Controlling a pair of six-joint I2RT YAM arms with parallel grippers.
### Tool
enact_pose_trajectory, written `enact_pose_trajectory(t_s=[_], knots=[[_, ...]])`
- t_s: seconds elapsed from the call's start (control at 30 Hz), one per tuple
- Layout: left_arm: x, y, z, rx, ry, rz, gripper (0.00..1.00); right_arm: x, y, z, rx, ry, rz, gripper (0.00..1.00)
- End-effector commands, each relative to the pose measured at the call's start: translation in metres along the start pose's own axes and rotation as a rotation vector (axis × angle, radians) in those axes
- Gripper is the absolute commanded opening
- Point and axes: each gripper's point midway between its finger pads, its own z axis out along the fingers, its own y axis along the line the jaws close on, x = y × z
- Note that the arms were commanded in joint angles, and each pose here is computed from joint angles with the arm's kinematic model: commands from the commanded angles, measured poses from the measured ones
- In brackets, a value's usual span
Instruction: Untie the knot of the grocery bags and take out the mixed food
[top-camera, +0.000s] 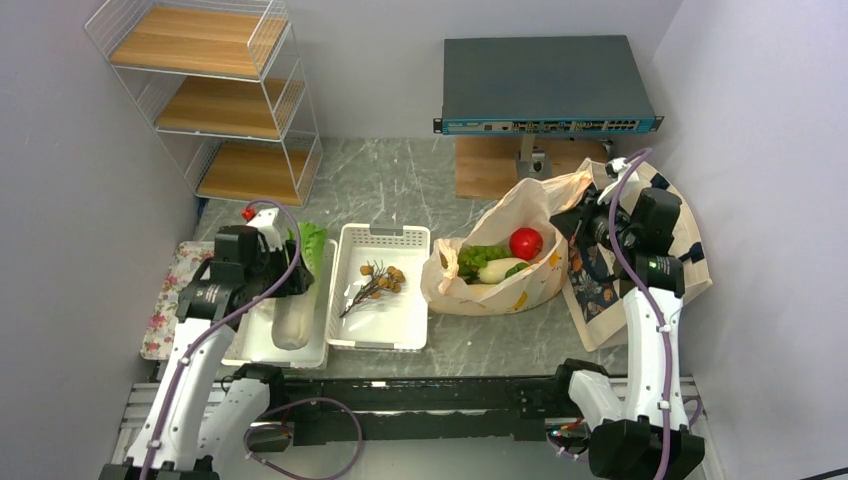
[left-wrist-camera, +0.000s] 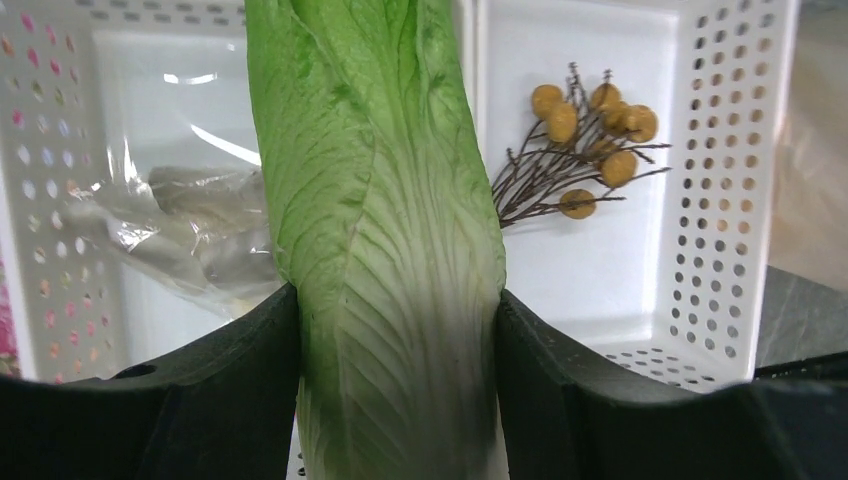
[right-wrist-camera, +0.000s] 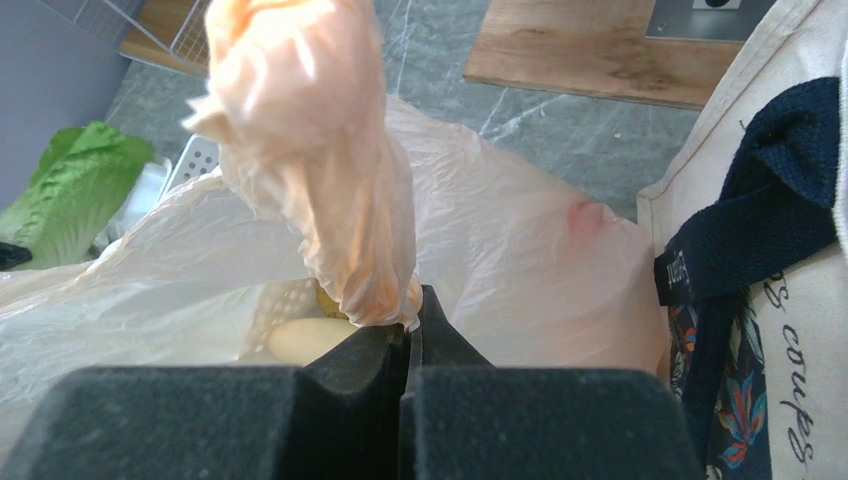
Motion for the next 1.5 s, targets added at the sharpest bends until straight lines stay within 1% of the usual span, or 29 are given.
enact_pose_trajectory(t_s=[0.0, 0.03, 0.07, 0.1, 0.2, 0.23, 0.27, 0.3, 0.33, 0.37, 0.43, 0.53, 0.6, 0.73, 0.8, 0.83, 0.93, 0.97, 1.0, 1.07, 1.1, 1.17, 1.2, 1.23, 1.3, 1.33, 1.4, 1.47], knots=[[-0.002, 0.015, 0.021, -0.091, -0.011, -0.130, 0.00, -0.019, 0.004, -0.008, 0.018, -0.033, -0.066, 0.00], [0.001, 0.018, 0.025, -0.110, 0.004, -0.138, 0.02, -0.020, 0.004, -0.009, 0.020, -0.031, -0.068, 0.00], [0.006, 0.023, 0.030, -0.130, 0.017, -0.144, 0.07, -0.021, 0.004, -0.009, 0.023, -0.031, -0.069, 0.00], [0.008, 0.026, 0.035, -0.143, 0.027, -0.147, 0.09, -0.021, 0.003, -0.008, 0.024, -0.030, -0.069, 0.00], [0.019, 0.034, 0.052, -0.159, 0.069, -0.116, 0.23, -0.023, 0.001, -0.008, 0.033, -0.033, -0.067, 0.00], [0.025, 0.040, 0.059, -0.189, 0.111, -0.108, 0.28, -0.024, 0.000, -0.007, 0.033, -0.033, -0.064, 0.00], [0.032, 0.045, 0.064, -0.212, 0.160, -0.105, 0.33, -0.024, 0.000, -0.006, 0.032, -0.031, -0.064, 0.00], [0.037, 0.047, 0.069, -0.223, 0.208, -0.096, 0.40, -0.024, -0.001, -0.006, 0.033, -0.030, -0.064, 0.00], [0.042, 0.050, 0.074, -0.234, 0.256, -0.088, 0.49, -0.024, -0.001, -0.005, 0.034, -0.029, -0.064, 0.00], [0.043, 0.053, 0.078, -0.242, 0.283, -0.086, 0.55, -0.024, -0.002, -0.004, 0.036, -0.027, -0.064, 0.00], [0.035, 0.056, 0.081, -0.232, 0.268, -0.084, 0.66, -0.025, -0.002, -0.004, 0.033, -0.027, -0.065, 0.00], [0.016, 0.044, 0.073, -0.163, 0.194, -0.044, 0.90, -0.026, -0.001, -0.003, 0.025, -0.032, -0.068, 0.00], [0.004, 0.035, 0.059, -0.123, 0.133, -0.015, 0.99, -0.027, 0.002, -0.004, 0.013, -0.038, -0.074, 0.00], [-0.026, 0.002, 0.025, 0.027, -0.003, 0.052, 0.99, -0.026, 0.011, -0.005, -0.039, -0.045, -0.091, 0.00], [-0.049, -0.020, 0.005, 0.133, -0.106, 0.121, 0.99, -0.027, 0.018, -0.006, -0.075, -0.051, -0.103, 0.00], [-0.064, -0.036, -0.007, 0.207, -0.172, 0.181, 0.99, -0.027, 0.023, -0.007, -0.104, -0.053, -0.111, 0.00], [-0.119, -0.092, -0.049, 0.456, -0.401, 0.460, 0.99, -0.026, 0.034, -0.010, -0.168, -0.044, -0.147, 0.00], [-0.129, -0.115, -0.062, 0.552, -0.444, 0.551, 0.99, -0.024, 0.037, -0.012, -0.187, -0.032, -0.170, 0.00], [-0.139, -0.137, -0.071, 0.620, -0.463, 0.630, 0.99, -0.020, 0.039, -0.014, -0.201, -0.014, -0.199, 0.00], [-0.141, -0.183, -0.081, 0.715, -0.447, 0.800, 0.99, -0.006, 0.039, -0.021, -0.204, 0.037, -0.268, 0.00], [-0.136, -0.202, -0.084, 0.754, -0.434, 0.889, 0.99, 0.002, 0.036, -0.025, -0.195, 0.061, -0.317, 0.00], [-0.126, -0.239, -0.090, 0.828, -0.451, 1.049, 0.99, 0.027, 0.033, -0.035, -0.185, 0.137, -0.392, 0.00], [-0.122, -0.254, -0.088, 0.849, -0.461, 1.121, 0.94, 0.036, 0.029, -0.039, -0.173, 0.163, -0.426, 0.00], [-0.117, -0.271, -0.089, 0.884, -0.472, 1.188, 0.87, 0.045, 0.026, -0.042, -0.163, 0.191, -0.445, 0.00], [-0.108, -0.307, -0.084, 0.925, -0.487, 1.315, 0.64, 0.060, 0.021, -0.048, -0.147, 0.239, -0.477, 0.00], [-0.109, -0.328, -0.085, 0.934, -0.511, 1.355, 0.55, 0.066, 0.018, -0.051, -0.135, 0.257, -0.488, 0.00], [-0.095, -0.366, -0.075, 0.964, -0.506, 1.421, 0.43, 0.072, 0.012, -0.056, -0.091, 0.271, -0.506, 0.00], [-0.077, -0.398, -0.063, 1.004, -0.510, 1.457, 0.31, 0.072, 0.010, -0.061, -0.053, 0.260, -0.529, 0.00]])
